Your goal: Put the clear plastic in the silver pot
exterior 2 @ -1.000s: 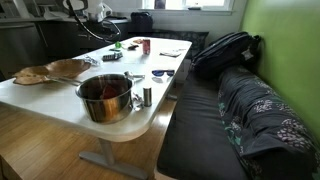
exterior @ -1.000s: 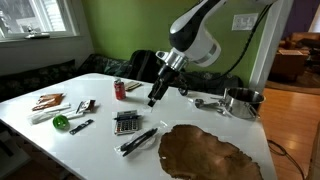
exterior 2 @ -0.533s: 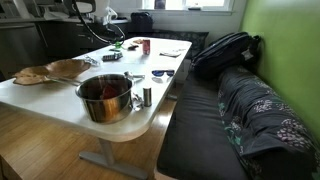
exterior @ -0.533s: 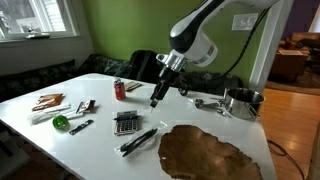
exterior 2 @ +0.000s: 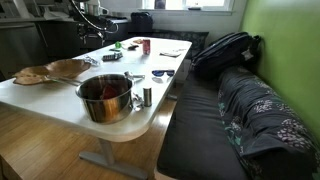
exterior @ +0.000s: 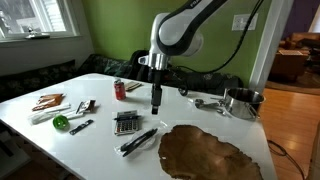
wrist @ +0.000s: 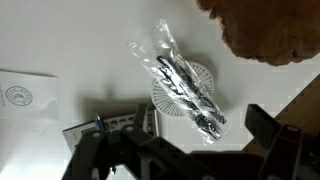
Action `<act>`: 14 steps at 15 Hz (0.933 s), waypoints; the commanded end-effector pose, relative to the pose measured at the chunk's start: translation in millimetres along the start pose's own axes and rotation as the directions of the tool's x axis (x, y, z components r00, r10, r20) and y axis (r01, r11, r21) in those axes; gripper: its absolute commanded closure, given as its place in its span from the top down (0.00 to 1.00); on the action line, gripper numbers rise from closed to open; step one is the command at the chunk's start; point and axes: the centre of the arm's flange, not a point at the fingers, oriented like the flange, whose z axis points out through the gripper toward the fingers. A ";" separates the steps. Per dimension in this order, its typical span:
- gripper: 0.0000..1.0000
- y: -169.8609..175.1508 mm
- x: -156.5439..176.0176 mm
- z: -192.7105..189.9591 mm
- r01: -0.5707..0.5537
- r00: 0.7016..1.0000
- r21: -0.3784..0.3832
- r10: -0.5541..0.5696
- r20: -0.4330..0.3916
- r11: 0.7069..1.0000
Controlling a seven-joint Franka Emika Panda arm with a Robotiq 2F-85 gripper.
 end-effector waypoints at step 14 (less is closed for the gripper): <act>0.99 -17.3 36.2 68.8 0.129 0.982 -0.007 -0.127 0.142 0.992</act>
